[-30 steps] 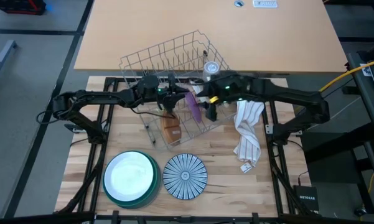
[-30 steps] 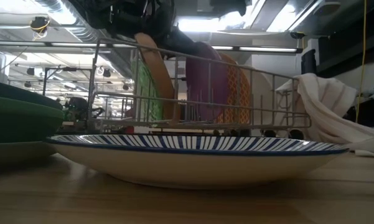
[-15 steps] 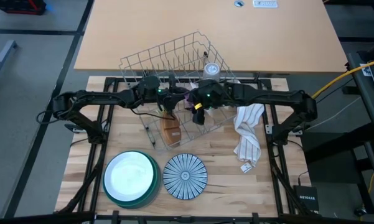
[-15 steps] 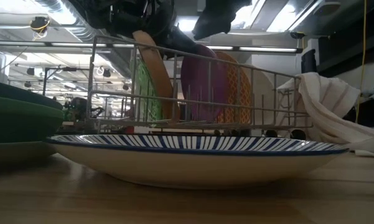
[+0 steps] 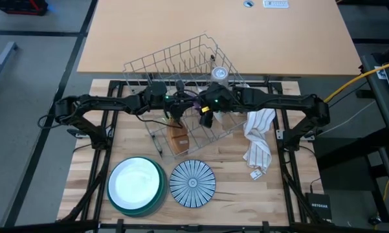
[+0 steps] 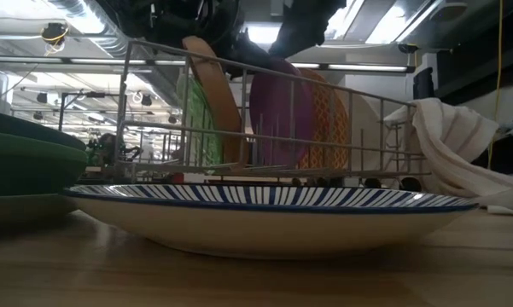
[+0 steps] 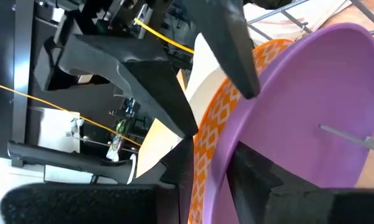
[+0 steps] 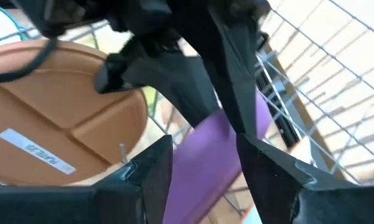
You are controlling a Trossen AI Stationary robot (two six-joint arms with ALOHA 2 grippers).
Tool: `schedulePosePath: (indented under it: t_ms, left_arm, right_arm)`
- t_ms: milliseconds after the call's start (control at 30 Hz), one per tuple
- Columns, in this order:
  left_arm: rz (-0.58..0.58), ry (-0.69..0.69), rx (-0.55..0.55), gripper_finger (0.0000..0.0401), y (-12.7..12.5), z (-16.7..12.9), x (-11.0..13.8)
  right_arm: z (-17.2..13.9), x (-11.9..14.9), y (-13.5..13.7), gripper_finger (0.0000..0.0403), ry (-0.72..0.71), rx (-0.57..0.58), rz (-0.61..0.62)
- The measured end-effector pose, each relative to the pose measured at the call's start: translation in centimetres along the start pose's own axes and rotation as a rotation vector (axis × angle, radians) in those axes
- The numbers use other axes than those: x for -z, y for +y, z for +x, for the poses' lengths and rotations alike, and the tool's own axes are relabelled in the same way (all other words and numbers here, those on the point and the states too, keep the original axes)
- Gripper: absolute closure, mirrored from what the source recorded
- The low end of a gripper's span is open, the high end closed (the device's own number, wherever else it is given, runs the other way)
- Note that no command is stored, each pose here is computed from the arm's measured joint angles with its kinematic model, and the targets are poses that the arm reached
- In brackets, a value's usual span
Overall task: Sort dishes
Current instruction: Put the violet plate into the dish rack
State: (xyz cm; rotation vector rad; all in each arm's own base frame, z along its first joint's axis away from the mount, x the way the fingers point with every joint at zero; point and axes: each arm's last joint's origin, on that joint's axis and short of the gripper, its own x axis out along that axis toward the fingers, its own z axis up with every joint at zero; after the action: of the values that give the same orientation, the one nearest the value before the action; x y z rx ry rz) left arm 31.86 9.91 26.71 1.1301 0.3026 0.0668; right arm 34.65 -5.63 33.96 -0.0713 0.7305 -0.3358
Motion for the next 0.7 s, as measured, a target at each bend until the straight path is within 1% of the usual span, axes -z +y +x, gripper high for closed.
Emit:
schedulePosePath:
  t_ms: [100,233,600,700]
  left_arm:
    - [0.001,-0.001,-0.001,0.0320,-0.02,0.01,0.01]
    - [0.007,-0.020,-0.029,0.0320,0.18,0.04,-0.19]
    - [0.005,-0.022,-0.020,0.0320,0.11,-0.07,-0.41]
    - [0.008,-0.026,-0.011,0.0320,-0.05,-0.05,-0.75]
  right_arm:
    - [-0.03,0.42,-0.12,0.0212,0.043,0.025,0.011]
    - [-0.06,0.81,-0.19,0.0212,0.083,0.062,0.031]
    - [-0.10,0.80,-0.20,0.0212,0.081,0.060,0.044]
    - [-0.10,0.78,-0.14,0.0212,0.079,0.040,0.043]
